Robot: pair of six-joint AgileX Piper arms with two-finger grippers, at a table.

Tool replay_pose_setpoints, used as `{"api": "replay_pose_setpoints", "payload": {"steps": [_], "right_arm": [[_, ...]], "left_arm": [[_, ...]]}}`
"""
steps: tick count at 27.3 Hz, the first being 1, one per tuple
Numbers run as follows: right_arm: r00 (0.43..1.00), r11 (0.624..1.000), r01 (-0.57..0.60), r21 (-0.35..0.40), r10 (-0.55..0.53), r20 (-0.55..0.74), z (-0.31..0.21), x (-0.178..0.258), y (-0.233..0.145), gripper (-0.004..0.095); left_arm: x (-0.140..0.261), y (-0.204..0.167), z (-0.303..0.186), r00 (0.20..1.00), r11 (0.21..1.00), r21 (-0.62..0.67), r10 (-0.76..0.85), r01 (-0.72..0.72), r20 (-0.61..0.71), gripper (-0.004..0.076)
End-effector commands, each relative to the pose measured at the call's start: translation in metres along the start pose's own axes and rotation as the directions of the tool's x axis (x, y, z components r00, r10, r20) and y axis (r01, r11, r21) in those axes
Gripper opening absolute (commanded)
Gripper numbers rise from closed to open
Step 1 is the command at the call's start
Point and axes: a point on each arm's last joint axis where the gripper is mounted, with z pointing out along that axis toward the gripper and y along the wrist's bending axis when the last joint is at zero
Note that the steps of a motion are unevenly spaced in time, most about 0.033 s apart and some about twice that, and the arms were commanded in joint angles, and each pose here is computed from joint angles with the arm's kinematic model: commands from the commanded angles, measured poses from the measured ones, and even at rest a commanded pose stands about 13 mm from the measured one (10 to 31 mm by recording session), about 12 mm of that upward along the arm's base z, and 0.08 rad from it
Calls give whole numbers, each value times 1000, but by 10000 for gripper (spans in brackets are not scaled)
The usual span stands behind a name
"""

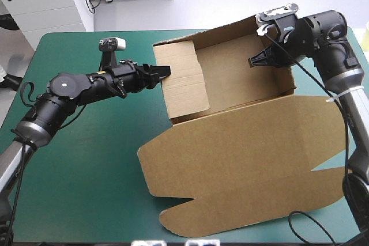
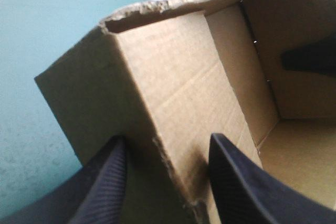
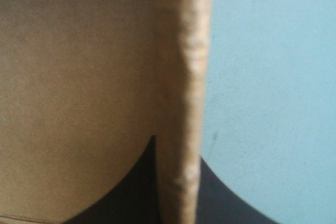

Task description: Fold the box

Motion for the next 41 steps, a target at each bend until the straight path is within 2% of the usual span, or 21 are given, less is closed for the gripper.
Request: {"api": "replay_pose_setpoints", "payload": {"steps": [1, 4, 8, 14, 18, 21, 24, 27, 31, 41], "right_arm": [[996, 999, 16, -35, -12, 94, -29, -4, 11, -17], [995, 999, 4, -37, -1, 100, -30, -5, 18, -17], [996, 999, -10, -40, 14, 92, -30, -5, 20, -17], [994, 997, -18, -69, 25, 108, -32, -7, 23, -17], [992, 996, -49, -77, 57, 108, -32, -7, 25, -13], [990, 996, -66, -55, 72, 120, -32, -9, 30, -12], [992, 997, -75, -29, 78, 104, -23, -11, 38, -12], [994, 997, -70, -39, 73, 79, -7, -14, 51, -12], [992, 993, -93, -73, 99, 82, 10, -19, 61, -12], [996, 995, -85, -58, 84, -11, 59, -25, 69, -13]], "left_arm": [[-13, -15, -2, 1000, 999, -39, -14, 14, 16, 348], [-20, -16, 4, 999, 995, -91, -46, 45, -11, 344], [-26, -9, 11, 991, 977, -214, -48, 20, -126, 253], [-30, -24, 33, 983, 957, -282, 21, -72, -182, 251], [-30, -32, 49, 974, 894, -434, 12, -112, -226, 250], [-30, -40, 60, 966, 856, -485, 58, -179, -254, 245], [-32, -44, 68, 967, 825, -532, 66, -192, -247, 179], [-33, -47, 74, 969, 813, -549, 73, -196, -238, 74], [-36, -49, 78, 972, 822, -535, 89, -194, -216, -7], [-34, -37, 87, 965, 770, -594, 112, -234, -235, -8]]}}
